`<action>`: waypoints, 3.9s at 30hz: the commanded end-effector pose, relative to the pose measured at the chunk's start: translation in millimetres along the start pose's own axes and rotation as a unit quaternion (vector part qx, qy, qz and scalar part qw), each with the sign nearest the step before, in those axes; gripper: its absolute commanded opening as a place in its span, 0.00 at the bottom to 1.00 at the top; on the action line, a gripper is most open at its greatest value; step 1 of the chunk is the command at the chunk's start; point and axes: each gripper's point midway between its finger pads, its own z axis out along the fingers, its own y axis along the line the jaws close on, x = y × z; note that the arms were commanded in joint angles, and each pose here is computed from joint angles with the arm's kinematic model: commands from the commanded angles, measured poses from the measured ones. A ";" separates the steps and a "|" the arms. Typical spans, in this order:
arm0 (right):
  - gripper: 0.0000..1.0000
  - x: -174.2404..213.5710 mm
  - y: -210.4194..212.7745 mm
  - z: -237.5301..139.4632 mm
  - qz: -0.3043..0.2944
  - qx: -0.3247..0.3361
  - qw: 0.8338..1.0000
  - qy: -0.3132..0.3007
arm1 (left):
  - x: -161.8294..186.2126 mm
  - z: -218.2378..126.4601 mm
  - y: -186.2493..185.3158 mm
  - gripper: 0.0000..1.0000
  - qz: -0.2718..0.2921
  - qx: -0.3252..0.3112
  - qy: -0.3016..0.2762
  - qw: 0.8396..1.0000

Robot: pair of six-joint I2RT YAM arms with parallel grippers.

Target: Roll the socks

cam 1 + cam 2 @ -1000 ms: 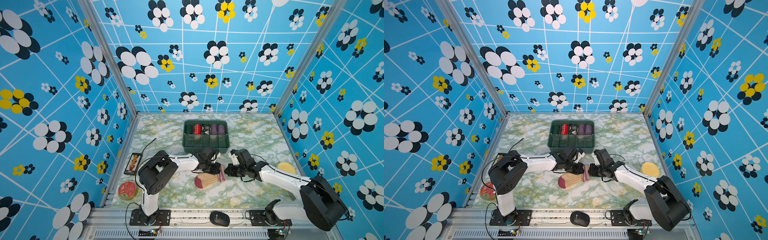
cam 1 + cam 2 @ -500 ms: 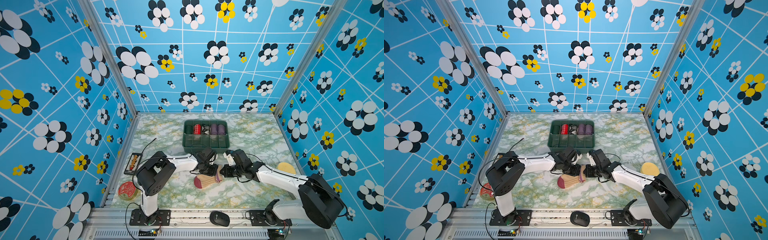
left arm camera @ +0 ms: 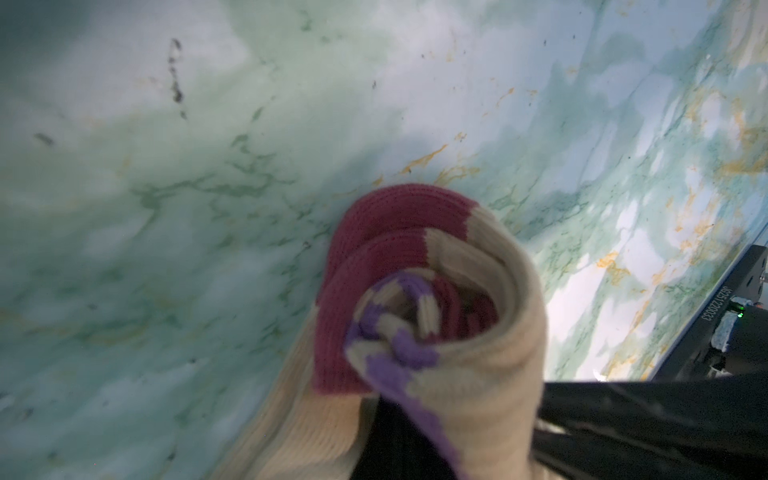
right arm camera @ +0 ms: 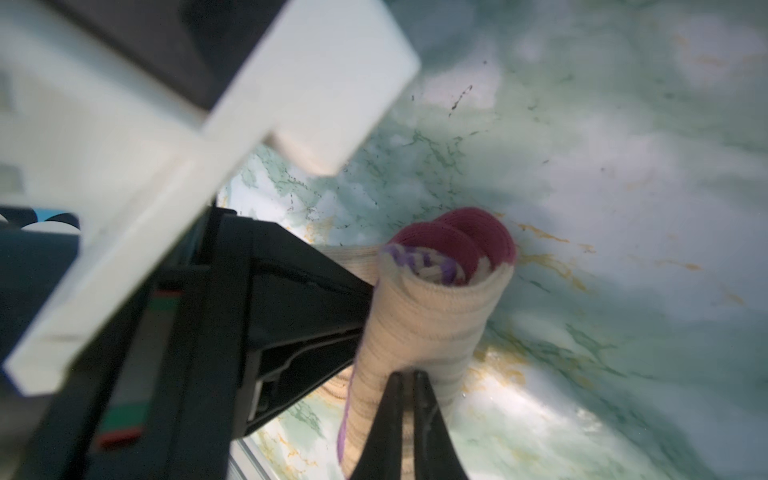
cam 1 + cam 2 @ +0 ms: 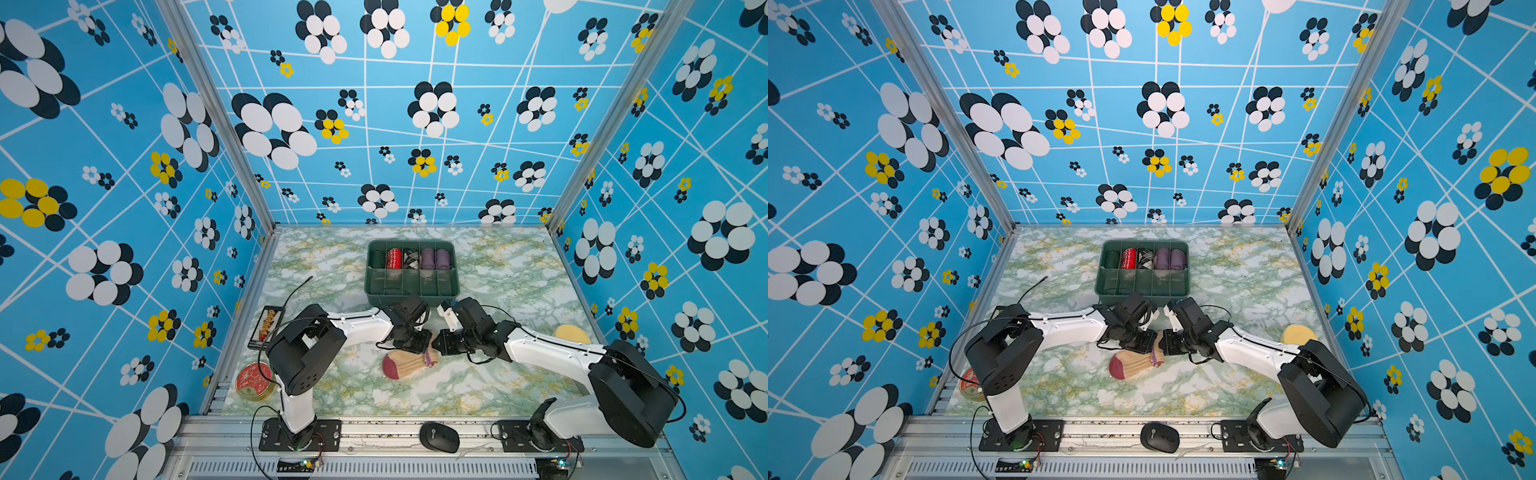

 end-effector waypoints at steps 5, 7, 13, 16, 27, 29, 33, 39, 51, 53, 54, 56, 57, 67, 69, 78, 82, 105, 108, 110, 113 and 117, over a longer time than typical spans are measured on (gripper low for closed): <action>0.10 10.4 11.7 18.3 -0.030 0.014 0.999 0.041 | 22.5 8.2 24.2 0.00 -0.014 -0.034 0.039 0.999; 0.10 15.9 14.1 24.9 -0.040 0.022 0.997 0.055 | 25.1 8.7 26.7 0.01 -0.017 -0.035 0.042 0.998; 0.08 30.6 13.8 45.0 -0.058 0.061 0.992 0.096 | 29.4 10.4 34.0 0.03 -0.040 -0.017 0.031 0.999; 0.07 37.0 7.7 52.7 -0.054 0.081 0.989 0.112 | 30.7 9.4 38.8 0.08 -0.065 0.008 0.015 0.998; 0.07 48.4 -0.7 62.1 -0.051 0.101 0.984 0.139 | 30.7 -0.3 45.2 0.17 -0.102 0.051 -0.022 0.993; 0.07 50.2 -1.2 64.0 -0.052 0.103 0.983 0.145 | 29.2 -3.5 46.7 0.19 -0.104 0.050 -0.028 0.993; 0.07 53.4 -1.5 67.5 -0.054 0.105 0.981 0.153 | 26.8 -9.9 54.1 0.20 -0.109 0.041 -0.038 0.993; 0.07 53.8 4.4 71.6 -0.069 0.108 0.979 0.161 | 25.6 -5.9 59.9 0.18 -0.114 0.038 -0.035 0.992; 0.06 47.3 10.9 76.7 -0.084 0.115 0.975 0.169 | 30.9 -23.1 92.3 0.00 -0.087 -0.081 -0.046 0.992; 0.06 49.1 11.3 78.5 -0.085 0.116 0.974 0.173 | 28.8 -28.5 95.3 0.00 -0.081 -0.097 -0.049 0.991; 0.06 48.5 13.1 79.4 -0.086 0.115 0.974 0.173 | 28.7 -30.5 96.9 0.00 -0.079 -0.105 -0.050 0.990; 0.06 49.8 13.8 81.3 -0.088 0.116 0.973 0.176 | 26.7 -33.6 99.5 0.00 -0.078 -0.115 -0.055 0.989; 0.06 50.3 14.2 81.9 -0.089 0.116 0.973 0.178 | 25.8 -34.5 100.3 0.00 -0.078 -0.118 -0.058 0.988; 0.06 53.9 15.8 87.3 -0.095 0.119 0.970 0.190 | 21.8 -42.7 118.2 0.04 -0.076 -0.176 -0.084 0.978; 0.06 53.8 16.2 87.9 -0.096 0.119 0.970 0.192 | 21.4 -45.0 123.6 0.04 -0.083 -0.183 -0.098 0.975; 0.06 56.5 17.2 91.0 -0.099 0.121 0.968 0.199 | 26.6 -42.8 137.3 0.04 -0.114 -0.181 -0.107 0.971; 0.06 57.7 17.1 92.1 -0.099 0.121 0.967 0.201 | 24.8 -43.1 138.5 0.04 -0.134 -0.157 -0.123 0.971; 0.06 59.8 18.2 97.1 -0.105 0.124 0.963 0.213 | 31.3 -55.2 163.1 0.00 -0.168 -0.174 -0.144 0.959; 0.06 60.3 18.0 98.0 -0.105 0.125 0.963 0.215 | 29.8 -60.2 165.3 0.00 -0.170 -0.181 -0.155 0.956; 0.06 60.4 18.7 98.8 -0.106 0.124 0.962 0.217 | 28.4 -63.8 166.7 0.00 -0.170 -0.185 -0.163 0.954; 0.06 60.5 19.3 99.3 -0.108 0.125 0.962 0.218 | 26.1 -68.4 169.5 0.00 -0.174 -0.189 -0.175 0.950; 0.06 61.7 19.0 99.6 -0.108 0.125 0.961 0.220 | 21.9 -72.9 171.7 0.00 -0.187 -0.180 -0.194 0.946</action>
